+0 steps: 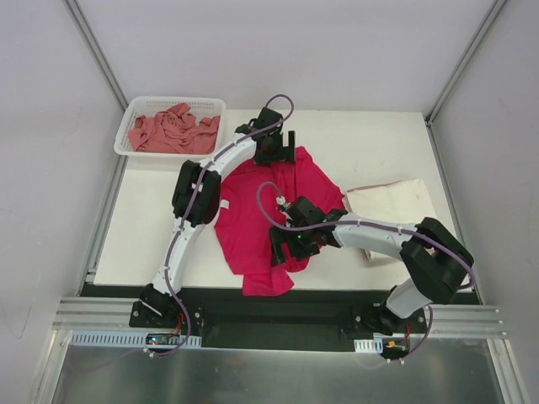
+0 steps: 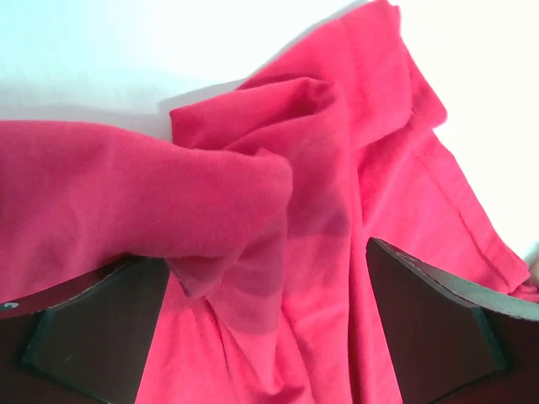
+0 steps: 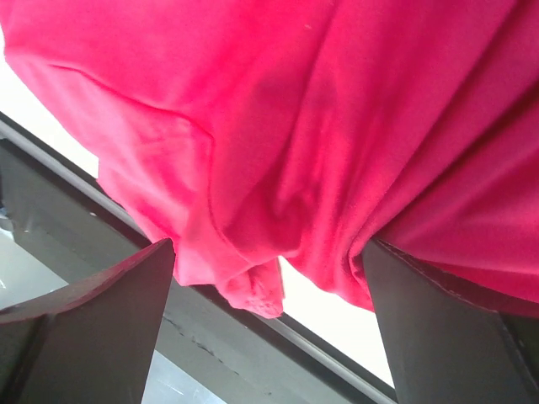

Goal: Fold and stack the t-shirts
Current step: Flatten the tshirt out

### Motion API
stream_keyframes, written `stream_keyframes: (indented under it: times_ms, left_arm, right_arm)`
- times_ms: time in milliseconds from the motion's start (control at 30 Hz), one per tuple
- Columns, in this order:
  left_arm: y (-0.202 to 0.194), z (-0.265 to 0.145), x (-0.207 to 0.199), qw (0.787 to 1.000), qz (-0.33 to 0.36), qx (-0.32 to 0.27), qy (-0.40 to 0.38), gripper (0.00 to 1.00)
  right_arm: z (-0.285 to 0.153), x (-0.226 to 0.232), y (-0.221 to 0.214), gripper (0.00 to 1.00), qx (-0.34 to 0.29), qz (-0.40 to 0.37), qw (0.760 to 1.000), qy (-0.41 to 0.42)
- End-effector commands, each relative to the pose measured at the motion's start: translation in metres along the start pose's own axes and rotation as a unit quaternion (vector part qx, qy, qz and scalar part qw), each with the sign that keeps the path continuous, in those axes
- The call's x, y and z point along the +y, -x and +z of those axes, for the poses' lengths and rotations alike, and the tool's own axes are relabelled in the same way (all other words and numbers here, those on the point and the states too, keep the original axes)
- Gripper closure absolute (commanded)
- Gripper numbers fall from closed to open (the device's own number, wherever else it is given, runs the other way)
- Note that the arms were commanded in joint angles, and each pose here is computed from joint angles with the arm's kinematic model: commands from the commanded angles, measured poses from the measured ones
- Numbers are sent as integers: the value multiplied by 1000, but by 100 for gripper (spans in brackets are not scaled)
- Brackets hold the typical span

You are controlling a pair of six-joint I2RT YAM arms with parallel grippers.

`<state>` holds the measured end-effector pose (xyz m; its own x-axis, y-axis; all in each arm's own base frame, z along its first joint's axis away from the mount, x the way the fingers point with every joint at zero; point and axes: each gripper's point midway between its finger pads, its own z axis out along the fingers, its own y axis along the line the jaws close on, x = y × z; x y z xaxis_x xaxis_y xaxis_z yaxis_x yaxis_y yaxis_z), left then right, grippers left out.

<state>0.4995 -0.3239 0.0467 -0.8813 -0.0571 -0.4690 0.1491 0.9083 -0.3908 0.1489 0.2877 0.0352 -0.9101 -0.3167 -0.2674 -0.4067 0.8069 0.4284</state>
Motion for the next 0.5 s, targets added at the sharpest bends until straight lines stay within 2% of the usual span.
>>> stream_keyframes:
  times_ms: [0,100,133,167,200,233,267,300,333,367,400,433,467]
  left_arm:
    - [30,-40,-36,996,64,-36,-58,1]
    - [33,-79,-51,993,78,-50,-76,1]
    - [26,-91,-60,991,82,-42,-97,1]
    - [4,-93,-55,992,82,-14,-98,1]
    - [5,-126,-68,989,87,-30,-114,1]
    - [-5,-137,-67,990,88,-27,-111,1]
    - [-37,-133,-51,993,87,-3,-74,1]
    - [-38,-163,-54,994,78,-29,-65,1]
    - [-48,-170,-47,996,72,-32,-48,1]
    - [-77,-164,-21,998,61,-12,-4,1]
    - [-84,-183,-22,999,42,-24,-7,1]
    - [-97,-186,-14,999,31,-17,1,1]
    - [-130,-179,8,999,18,16,22,1]
  right_arm:
    - [-7,25,16,3,-17,-27,999,33]
    - [-13,20,18,3,-25,-50,998,12]
    - [-15,15,16,3,-25,-55,998,-1]
    - [-17,2,14,3,-25,-54,998,-34]
    - [-21,-3,15,3,-30,-58,997,-48]
    - [-25,-10,17,3,-37,-62,995,-69]
    - [-29,-13,15,3,-39,-62,994,-76]
    - [-35,-12,18,3,-51,-64,994,-76]
    - [-38,-17,17,3,-58,-60,993,-86]
    - [-41,-19,16,3,-61,-59,992,-91]
    - [-46,-20,18,3,-70,-59,992,-92]
    - [-50,-23,16,3,-71,-58,991,-96]
    - [-52,-31,18,3,-79,-56,989,-112]
